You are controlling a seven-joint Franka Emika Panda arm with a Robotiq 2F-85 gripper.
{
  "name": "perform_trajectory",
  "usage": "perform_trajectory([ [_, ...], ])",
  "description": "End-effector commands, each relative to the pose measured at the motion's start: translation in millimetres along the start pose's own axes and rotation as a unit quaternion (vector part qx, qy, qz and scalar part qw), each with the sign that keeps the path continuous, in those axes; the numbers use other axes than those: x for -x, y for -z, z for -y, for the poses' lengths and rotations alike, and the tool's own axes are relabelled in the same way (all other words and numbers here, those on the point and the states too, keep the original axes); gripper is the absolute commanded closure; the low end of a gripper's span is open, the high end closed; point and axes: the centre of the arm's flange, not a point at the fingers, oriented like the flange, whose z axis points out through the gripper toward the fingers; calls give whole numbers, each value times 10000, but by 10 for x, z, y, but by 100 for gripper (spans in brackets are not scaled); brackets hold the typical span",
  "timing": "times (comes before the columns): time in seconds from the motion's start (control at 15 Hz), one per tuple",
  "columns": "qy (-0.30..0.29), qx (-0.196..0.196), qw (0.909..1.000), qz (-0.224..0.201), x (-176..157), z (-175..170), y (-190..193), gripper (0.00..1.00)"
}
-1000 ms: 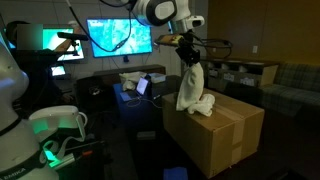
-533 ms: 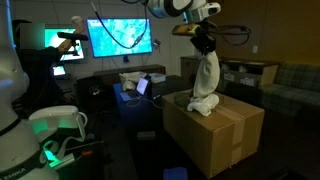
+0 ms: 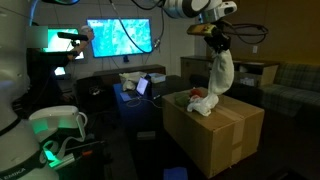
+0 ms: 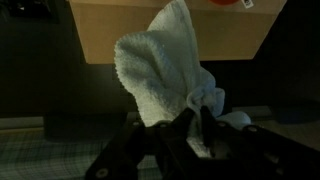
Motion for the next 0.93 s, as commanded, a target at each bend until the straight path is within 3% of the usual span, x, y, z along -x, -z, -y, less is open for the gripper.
perform_trajectory([
  [0.0, -2, 39, 10000, -88, -402, 71, -385, 97],
  [0.53, 147, 34, 9984, 548, -332, -25, -1405, 97],
  [0.87, 364, 3, 9929, 1135, -94, 0, -1769, 97],
])
